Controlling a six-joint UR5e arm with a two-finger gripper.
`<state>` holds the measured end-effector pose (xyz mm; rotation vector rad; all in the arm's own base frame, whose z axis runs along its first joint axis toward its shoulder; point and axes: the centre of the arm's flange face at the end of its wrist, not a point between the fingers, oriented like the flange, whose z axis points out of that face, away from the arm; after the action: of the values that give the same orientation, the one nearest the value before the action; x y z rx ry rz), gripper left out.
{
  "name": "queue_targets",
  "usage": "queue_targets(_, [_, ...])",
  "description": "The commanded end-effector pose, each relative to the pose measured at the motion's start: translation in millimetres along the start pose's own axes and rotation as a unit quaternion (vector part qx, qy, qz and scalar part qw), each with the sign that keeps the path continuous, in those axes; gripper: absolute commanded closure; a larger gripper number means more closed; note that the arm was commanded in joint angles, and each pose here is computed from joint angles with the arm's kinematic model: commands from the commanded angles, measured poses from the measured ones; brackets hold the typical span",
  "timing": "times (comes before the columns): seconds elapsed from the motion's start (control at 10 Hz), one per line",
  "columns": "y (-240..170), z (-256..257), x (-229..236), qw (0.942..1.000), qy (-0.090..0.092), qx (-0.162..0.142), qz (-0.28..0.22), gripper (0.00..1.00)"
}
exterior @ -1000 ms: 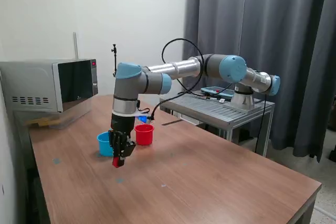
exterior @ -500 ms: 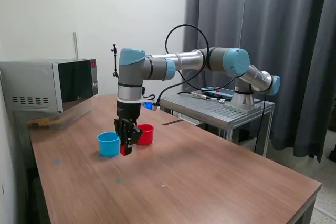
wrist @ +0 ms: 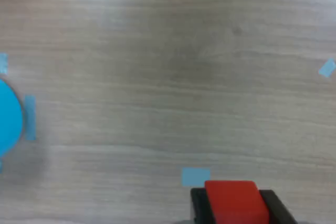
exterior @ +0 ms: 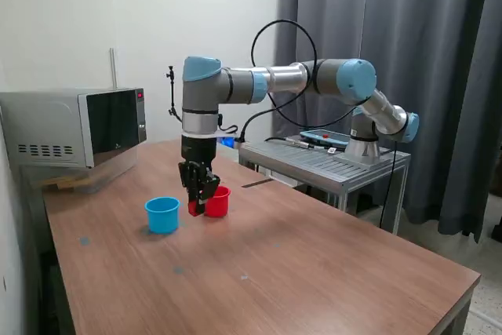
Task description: Place red objects in the red bin, and blue objects in the blue bin.
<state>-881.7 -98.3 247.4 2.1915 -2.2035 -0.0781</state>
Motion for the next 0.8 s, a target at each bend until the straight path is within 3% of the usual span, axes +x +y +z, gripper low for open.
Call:
queue_targets(0.0, [-16.6,-19.0,-9.9,0.9998,0.0,0.012,0.017,1.0])
queue_targets(0.2, [-27.1,-23.0,-23.8,0.9994,0.0,0.024,0.027,1.0])
queue_targets(0.5, [-45.5,11.3,-75.7,0.9948,0.001,0.069,0.075,1.0])
queue_targets(0.7, [-53.3,-11.6,-100.3,0.9939,0.0,0.062,0.091,1.0])
